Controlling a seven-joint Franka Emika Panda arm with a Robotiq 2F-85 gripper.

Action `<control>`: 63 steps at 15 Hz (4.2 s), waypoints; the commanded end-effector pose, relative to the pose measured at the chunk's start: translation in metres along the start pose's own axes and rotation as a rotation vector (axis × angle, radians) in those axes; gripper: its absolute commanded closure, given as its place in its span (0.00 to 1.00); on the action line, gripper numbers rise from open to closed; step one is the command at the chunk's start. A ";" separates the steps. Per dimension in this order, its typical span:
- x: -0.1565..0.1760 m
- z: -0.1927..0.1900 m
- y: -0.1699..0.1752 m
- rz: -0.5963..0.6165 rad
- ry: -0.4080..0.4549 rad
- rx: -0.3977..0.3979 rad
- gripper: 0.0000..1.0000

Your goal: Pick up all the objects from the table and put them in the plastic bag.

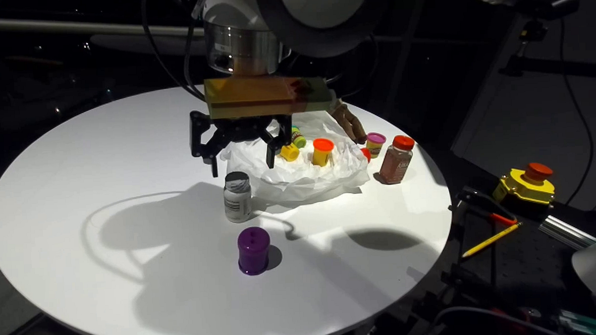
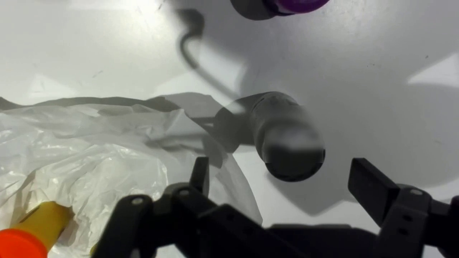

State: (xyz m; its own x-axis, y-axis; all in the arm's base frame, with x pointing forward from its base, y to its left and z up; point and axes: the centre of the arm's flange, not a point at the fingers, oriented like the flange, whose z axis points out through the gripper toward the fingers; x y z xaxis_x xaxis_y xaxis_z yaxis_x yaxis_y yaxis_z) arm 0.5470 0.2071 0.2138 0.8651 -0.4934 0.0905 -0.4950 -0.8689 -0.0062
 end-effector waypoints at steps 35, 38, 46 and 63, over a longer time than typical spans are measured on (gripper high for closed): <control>0.112 -0.060 0.074 0.121 0.135 -0.074 0.81; 0.127 -0.043 0.083 0.161 0.117 -0.078 0.81; 0.158 -0.012 0.088 0.295 0.061 -0.015 0.81; 0.022 -0.069 0.000 -0.045 0.113 -0.072 0.00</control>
State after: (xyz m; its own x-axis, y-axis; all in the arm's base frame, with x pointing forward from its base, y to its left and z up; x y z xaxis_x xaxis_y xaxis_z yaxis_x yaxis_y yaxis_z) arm 0.6047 0.1494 0.2753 0.8108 -0.5467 0.2092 -0.5639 -0.8254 0.0283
